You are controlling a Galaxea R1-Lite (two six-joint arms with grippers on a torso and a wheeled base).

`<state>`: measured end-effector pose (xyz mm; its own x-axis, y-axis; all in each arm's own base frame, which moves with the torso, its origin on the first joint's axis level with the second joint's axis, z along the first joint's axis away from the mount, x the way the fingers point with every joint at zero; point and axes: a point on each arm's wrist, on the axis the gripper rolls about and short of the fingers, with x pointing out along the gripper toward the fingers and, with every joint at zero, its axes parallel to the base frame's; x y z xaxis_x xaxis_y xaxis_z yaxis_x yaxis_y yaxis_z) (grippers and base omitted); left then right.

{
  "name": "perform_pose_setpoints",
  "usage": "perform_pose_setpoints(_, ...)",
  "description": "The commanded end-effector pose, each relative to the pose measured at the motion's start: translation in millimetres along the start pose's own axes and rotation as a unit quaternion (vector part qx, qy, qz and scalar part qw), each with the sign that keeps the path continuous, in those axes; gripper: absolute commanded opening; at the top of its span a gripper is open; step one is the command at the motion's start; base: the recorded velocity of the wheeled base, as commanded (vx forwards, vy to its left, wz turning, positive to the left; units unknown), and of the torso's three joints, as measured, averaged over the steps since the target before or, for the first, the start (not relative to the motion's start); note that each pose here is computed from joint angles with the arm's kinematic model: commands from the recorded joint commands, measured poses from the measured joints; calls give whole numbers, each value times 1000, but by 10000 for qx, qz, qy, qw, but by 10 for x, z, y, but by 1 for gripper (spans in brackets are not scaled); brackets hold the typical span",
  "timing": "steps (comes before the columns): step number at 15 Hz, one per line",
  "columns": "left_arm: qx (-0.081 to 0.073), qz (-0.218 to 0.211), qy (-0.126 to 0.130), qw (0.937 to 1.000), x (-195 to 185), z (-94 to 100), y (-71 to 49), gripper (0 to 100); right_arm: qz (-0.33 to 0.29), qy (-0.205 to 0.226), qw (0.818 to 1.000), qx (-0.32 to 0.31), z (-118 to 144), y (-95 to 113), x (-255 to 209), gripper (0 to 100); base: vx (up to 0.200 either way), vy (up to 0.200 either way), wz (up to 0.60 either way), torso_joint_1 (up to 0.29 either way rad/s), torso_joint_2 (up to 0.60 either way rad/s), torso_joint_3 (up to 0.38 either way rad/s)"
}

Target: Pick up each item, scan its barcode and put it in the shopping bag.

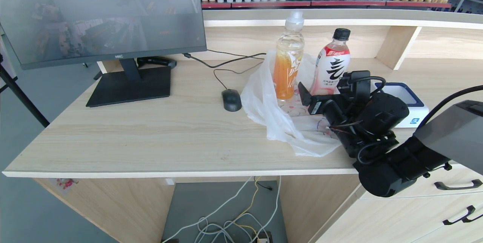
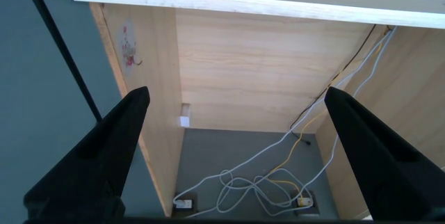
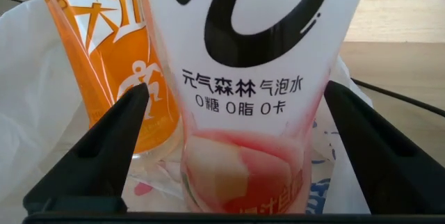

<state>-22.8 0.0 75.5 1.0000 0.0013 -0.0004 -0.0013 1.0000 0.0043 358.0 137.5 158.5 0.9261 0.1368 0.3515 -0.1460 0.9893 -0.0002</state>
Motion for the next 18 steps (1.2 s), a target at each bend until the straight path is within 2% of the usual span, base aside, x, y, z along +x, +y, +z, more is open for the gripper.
perform_pose_setpoints(1, 2, 1, -2, 10000, 0, 0, 0, 100, 25, -253, 9997, 63, 238, 9, -45, 100, 0, 0, 0, 0, 0, 0)
perform_pose_setpoints(6, 2, 1, -2, 10000, 0, 0, 0, 100, 65, -512, 9986, 153, 820, -101, -507, 100, 0, 0, 0, 0, 0, 0)
perform_pose_setpoints(9, 2, 1, -2, 10000, 0, 0, 0, 100, 81, -422, 9990, 143, 1063, -254, -1052, 100, 0, 0, 0, 0, 0, 0)
perform_pose_setpoints(10, 2, 1, -2, 10000, 0, 0, 0, 100, 105, -393, 9991, 141, 1101, -285, -1191, 100, 0, 0, 0, 0, 0, 0)
perform_pose_setpoints(11, 2, 1, -2, 10000, 0, 0, 0, 100, 161, -244, 9995, 123, 1138, -365, -1568, 100, 0, 0, 0, 0, 0, 0)
perform_pose_setpoints(14, 2, 1, -2, 10000, 0, 0, 0, 100, 158, -118, 9998, 75, 1156, -549, -2259, 100, 0, 0, 0, 0, 0, 0)
perform_pose_setpoints(15, 2, 1, -2, 10000, 0, 0, 0, 100, 115, -413, 9990, 147, 1258, -608, -2442, 100, 0, 0, 0, 0, 0, 0)
perform_pose_setpoints(16, 2, 1, -2, 10000, 0, 0, 0, 100, 96, -383, 9991, 134, 1304, -644, -2552, 100, 0, 0, 0, 0, 0, 0)
perform_pose_setpoints(18, 2, 9, -2, 10000, 0, 0, 0, 100, 192, 89, 9998, 48, 1271, -707, -2824, 100, 0, 0, 0, 0, 0, 0)
